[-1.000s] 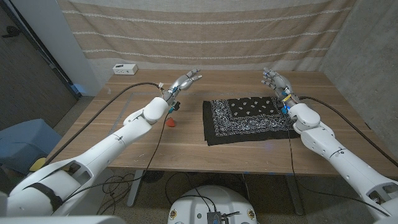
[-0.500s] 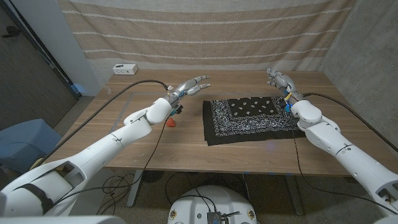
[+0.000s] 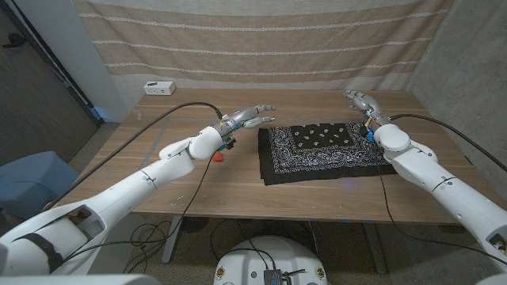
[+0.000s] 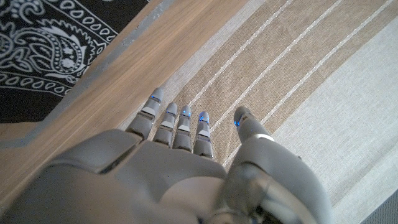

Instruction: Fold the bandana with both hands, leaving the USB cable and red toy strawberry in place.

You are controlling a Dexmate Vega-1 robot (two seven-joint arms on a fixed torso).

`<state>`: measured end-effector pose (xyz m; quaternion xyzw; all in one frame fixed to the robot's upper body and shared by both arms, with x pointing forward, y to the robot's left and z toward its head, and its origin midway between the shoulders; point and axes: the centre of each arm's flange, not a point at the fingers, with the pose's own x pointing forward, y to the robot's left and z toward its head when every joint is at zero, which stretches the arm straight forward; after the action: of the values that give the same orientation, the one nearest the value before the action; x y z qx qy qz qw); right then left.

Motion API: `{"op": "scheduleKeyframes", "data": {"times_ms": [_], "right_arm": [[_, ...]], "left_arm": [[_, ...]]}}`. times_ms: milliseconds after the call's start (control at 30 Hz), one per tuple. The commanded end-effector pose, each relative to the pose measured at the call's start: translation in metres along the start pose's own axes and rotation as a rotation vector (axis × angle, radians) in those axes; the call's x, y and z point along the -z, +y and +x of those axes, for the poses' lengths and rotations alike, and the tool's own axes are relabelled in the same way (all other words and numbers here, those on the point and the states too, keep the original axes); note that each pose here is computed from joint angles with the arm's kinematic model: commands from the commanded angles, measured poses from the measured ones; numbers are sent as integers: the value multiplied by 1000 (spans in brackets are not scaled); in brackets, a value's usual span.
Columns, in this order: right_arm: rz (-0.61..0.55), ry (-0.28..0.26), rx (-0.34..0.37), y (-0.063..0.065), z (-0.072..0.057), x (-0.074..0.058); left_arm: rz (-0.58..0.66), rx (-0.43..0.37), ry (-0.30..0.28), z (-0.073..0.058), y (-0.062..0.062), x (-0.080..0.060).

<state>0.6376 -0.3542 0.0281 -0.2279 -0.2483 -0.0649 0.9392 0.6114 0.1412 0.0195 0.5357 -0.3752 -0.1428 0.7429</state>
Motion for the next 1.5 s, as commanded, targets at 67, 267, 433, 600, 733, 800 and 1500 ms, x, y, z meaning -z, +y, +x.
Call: {"op": "scheduleKeyframes", "data": {"times_ms": [67,267,433,600,733,800,1500], "right_arm": [[-165,111,51,-11,10,6],[-237,169,81,-10,16,13],[-295,219,114,-10,21,19],[-355,263,146,-10,24,23],[-408,305,181,-10,25,25],[-429,323,189,-9,25,27],[-660,539,191,-12,23,47]], "left_arm": [[55,83,-4,-2,-12,-4],[77,118,1,-4,-16,-4],[83,137,7,-5,-20,-3],[89,165,13,-6,-24,0],[93,178,17,-7,-27,0],[92,185,20,-8,-28,1],[118,248,39,-13,-39,0]]}}
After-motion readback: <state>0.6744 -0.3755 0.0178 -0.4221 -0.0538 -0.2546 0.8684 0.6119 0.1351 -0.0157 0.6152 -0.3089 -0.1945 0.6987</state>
